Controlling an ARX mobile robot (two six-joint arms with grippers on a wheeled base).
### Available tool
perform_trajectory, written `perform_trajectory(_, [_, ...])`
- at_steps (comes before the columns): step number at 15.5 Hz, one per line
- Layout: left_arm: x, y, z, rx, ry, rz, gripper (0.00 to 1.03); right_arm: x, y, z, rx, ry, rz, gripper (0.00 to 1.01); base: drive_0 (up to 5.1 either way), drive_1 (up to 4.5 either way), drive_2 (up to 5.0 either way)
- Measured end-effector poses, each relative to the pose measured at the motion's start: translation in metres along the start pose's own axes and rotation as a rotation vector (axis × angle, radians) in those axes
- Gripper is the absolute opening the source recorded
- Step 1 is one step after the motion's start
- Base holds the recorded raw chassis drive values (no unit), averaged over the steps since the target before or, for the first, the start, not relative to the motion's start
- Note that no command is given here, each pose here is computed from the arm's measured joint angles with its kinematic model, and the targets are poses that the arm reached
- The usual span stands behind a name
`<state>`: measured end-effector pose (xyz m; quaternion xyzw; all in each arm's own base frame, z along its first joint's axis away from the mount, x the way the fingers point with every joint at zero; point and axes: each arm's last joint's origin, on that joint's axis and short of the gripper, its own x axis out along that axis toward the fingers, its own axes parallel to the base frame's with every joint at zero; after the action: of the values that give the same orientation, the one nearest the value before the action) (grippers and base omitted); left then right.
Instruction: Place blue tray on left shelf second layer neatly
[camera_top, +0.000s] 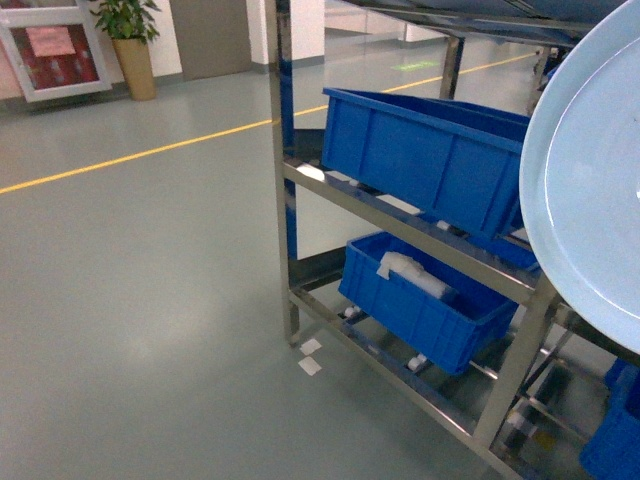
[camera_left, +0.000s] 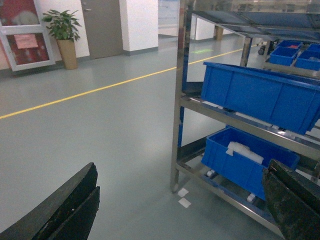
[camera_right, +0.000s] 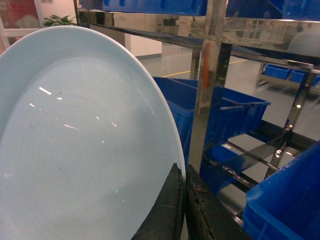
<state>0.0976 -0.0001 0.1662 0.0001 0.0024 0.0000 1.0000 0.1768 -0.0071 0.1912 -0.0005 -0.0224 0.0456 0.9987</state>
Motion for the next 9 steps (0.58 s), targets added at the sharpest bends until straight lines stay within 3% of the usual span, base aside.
perform_trajectory(9, [0.0,0.0,0.0,0.0,0.0,0.0,0.98,0.0,0.0,0.0,0.0,0.0,0.0,0.02,-1.5,-1.48,-1.5])
